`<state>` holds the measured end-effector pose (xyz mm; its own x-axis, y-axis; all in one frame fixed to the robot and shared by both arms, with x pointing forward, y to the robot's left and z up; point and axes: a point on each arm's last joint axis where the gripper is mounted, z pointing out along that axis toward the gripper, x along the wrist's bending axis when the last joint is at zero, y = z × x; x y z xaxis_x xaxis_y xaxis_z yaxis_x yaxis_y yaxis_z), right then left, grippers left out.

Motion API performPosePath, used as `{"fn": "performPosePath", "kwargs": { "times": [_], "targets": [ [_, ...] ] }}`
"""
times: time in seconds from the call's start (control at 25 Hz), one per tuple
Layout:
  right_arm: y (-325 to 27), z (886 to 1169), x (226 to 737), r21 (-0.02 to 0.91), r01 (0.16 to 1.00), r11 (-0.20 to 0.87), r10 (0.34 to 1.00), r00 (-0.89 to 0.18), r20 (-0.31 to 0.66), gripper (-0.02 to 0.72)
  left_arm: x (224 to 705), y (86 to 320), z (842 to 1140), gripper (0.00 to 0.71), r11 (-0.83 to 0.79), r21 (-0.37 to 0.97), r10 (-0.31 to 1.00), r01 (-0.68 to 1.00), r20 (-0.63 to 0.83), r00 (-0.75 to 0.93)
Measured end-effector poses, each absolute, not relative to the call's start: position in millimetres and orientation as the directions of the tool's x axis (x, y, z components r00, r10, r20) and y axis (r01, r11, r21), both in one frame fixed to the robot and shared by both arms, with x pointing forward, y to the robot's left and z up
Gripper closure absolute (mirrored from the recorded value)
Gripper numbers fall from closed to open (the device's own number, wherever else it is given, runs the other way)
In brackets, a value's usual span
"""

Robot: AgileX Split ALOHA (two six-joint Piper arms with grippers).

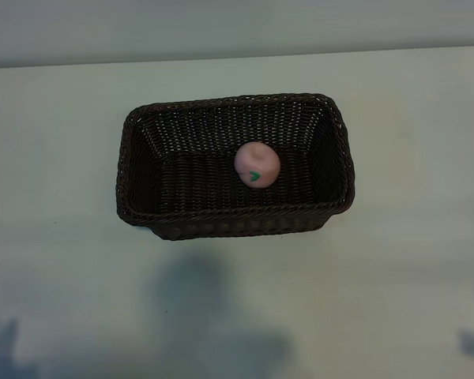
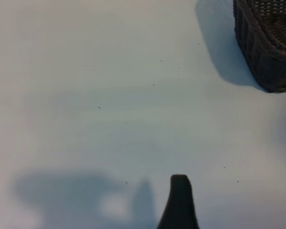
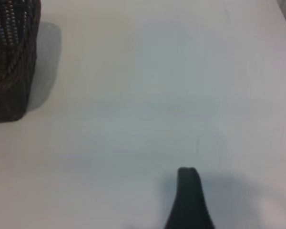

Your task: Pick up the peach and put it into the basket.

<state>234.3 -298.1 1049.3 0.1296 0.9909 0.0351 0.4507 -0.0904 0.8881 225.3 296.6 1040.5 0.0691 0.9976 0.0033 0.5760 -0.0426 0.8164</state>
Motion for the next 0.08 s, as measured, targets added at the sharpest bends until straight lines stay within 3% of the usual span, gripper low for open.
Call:
{"fn": "performPosePath", "kwargs": {
  "times": [0.08],
  "targets": [
    [-298.1,1049.3,234.3,0.888,0.451,-0.090,0.991,0.129,0.034,0.201,225.3,296.6,1040.5,0.120,-0.043,0.816,0.998,0.576,0.003,0.069]
  ]
}}
